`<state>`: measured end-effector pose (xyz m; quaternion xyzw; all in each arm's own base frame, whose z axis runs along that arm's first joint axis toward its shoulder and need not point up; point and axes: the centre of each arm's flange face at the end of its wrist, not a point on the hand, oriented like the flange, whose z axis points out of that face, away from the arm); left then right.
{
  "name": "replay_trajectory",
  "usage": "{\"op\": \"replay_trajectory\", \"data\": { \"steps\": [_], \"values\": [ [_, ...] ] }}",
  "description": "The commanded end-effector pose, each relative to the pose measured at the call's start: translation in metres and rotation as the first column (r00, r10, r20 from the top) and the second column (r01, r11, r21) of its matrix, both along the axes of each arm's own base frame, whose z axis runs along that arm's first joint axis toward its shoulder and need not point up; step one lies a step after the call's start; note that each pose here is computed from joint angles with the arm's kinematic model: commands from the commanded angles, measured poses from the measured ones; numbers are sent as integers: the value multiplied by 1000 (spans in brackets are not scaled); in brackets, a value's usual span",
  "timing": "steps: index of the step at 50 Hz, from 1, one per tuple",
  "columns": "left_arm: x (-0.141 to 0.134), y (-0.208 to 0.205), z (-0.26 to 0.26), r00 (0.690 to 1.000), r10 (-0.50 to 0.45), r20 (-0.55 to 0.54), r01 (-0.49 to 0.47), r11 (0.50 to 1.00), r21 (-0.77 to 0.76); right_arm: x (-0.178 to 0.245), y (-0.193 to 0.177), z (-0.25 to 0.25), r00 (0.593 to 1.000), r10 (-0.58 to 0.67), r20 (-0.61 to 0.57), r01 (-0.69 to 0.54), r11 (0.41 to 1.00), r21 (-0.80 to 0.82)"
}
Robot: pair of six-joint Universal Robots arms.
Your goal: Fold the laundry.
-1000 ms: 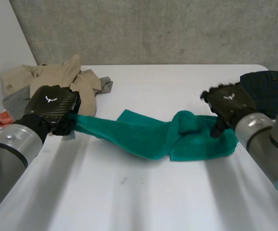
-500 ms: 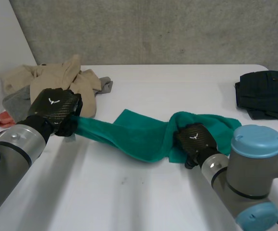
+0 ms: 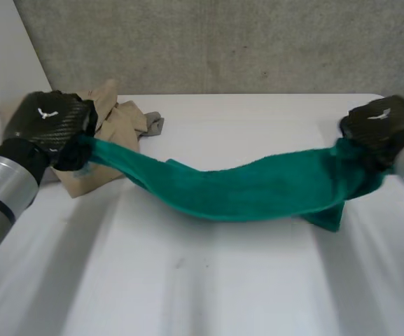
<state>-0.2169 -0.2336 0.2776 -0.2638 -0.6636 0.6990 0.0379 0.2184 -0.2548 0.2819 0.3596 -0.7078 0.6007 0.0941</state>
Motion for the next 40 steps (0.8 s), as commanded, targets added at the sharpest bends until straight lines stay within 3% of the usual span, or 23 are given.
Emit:
{"op": "replay_trajectory", "data": {
  "steps": [1,8,12,17,20,21,22,24,25,26,27,28,29,31,34,38,40],
  "values": [
    [7,11,4,1000,7,23,-8,999,52,-41,-4,31,997,5,-79,8,987,158],
    [-7,-5,-50,995,-36,97,12,972,236,-50,-26,-14,985,42,-169,9,957,290],
    [-25,-29,-65,983,-74,167,33,971,238,-47,-47,-38,983,37,-179,18,955,297],
    [-46,-74,-53,977,-2,215,-23,993,114,-37,-84,-35,980,-43,-195,60,995,80],
    [-60,-107,-16,984,76,162,-67,996,-61,-29,-113,-7,979,-145,-144,118,976,-185],
    [-62,-115,-3,986,94,136,-78,990,-117,-27,-120,4,978,-170,-118,134,955,-264],
    [-65,-123,8,988,105,110,-86,982,-168,-24,-134,31,977,-207,-44,167,883,-439],
    [-71,-142,49,993,120,16,-107,935,-338,-23,-141,50,977,-213,10,183,817,-547],
    [-72,-145,61,993,121,-12,-116,916,-383,-21,-148,75,977,-198,77,196,705,-682],
    [-73,-150,95,989,115,-92,-146,846,-513,-21,-149,83,977,-190,100,203,662,-722],
    [-74,-150,103,988,109,-112,-153,827,-542,-21,-149,91,976,-182,117,207,623,-754],
    [-73,-151,111,985,106,-133,-164,806,-569,-19,-148,108,976,-152,155,213,529,-821],
    [-72,-150,127,980,99,-174,-188,759,-623,-17,-147,112,977,-137,162,209,502,-839],
    [-71,-149,136,975,90,-203,-204,721,-662,-9,-144,115,982,-92,163,187,472,-862],
    [-77,-147,134,975,70,-212,-198,712,-674,-2,-143,110,988,-53,148,155,497,-854],
    [-80,-147,94,985,86,-149,-156,806,-570,0,-143,90,989,-7,147,123,594,-795],
    [-79,-144,77,989,91,-119,-141,842,-521,-1,-142,72,988,10,153,106,676,-730]
  ]
}}
